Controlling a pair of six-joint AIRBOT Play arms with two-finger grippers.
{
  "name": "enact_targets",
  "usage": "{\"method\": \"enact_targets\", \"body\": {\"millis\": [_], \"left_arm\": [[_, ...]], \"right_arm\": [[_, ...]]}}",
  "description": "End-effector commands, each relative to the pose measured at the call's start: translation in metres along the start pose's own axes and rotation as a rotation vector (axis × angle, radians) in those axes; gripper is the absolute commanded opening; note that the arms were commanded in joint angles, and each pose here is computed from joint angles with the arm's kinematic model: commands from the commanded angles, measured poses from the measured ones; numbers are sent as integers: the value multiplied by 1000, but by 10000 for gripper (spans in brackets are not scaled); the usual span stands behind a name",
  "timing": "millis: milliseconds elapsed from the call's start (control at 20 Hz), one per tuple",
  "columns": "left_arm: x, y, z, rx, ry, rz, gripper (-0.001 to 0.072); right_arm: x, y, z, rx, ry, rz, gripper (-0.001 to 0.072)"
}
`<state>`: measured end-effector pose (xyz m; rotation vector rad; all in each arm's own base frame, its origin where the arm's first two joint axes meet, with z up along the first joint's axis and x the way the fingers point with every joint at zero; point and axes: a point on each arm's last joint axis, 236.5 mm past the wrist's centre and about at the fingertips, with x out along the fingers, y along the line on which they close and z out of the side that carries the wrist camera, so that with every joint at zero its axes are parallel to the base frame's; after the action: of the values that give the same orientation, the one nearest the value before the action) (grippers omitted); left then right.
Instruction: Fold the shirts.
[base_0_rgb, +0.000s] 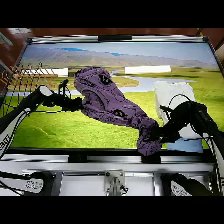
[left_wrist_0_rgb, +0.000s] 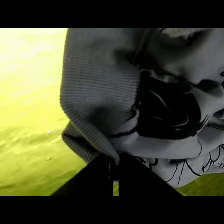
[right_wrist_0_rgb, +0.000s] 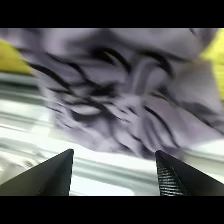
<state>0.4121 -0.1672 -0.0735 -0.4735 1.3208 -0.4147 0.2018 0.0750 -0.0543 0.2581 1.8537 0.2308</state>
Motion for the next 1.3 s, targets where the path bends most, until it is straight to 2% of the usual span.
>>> {"method": "enact_targets", "body": {"millis": [0, 250, 450, 500, 550, 600, 750, 850, 1000, 1050, 1150, 1250], "left_arm": [[-1, -2, -3, 32, 13, -6, 60], [-2, -2, -2, 34, 10, -6, 61], [-5, -4, -1, 73, 1, -7, 60], [-7, -6, 0, 86, -5, -8, 60], [-10, -8, 2, 93, -14, -9, 60], [-16, -12, 6, 113, -26, -7, 60], [-62, -42, 37, 256, -154, -1, 59], [-132, -80, 70, 394, -327, 36, 59], [-302, -173, 100, 630, -722, 84, 59], [-369, -209, 95, 698, -877, 82, 59], [-490, -273, 62, 773, -1169, 30, 59], [-582, -315, 14, 803, -1405, -47, 59]], "right_arm": [[-1, -28, -19, 6, 85, -73, 616], [29, -9, -31, 45, 115, 57, 616], [45, 0, 5, 149, -48, 106, 610], [44, 6, 8, 151, -61, 132, 474], [44, 8, 8, 152, -60, 140, 143], [43, 10, 4, 143, -41, 146, 75], [9, 26, 3, 10, -57, 170, 74], [-56, 40, 30, -103, -265, 138, 74], [-242, 65, 63, -286, -857, -26, 74], [-326, 74, 54, -321, -1120, -101, 74], [-472, 99, -2, -352, -1591, -162, 74], [-552, 123, -67, -394, -1865, -153, 74]]}}
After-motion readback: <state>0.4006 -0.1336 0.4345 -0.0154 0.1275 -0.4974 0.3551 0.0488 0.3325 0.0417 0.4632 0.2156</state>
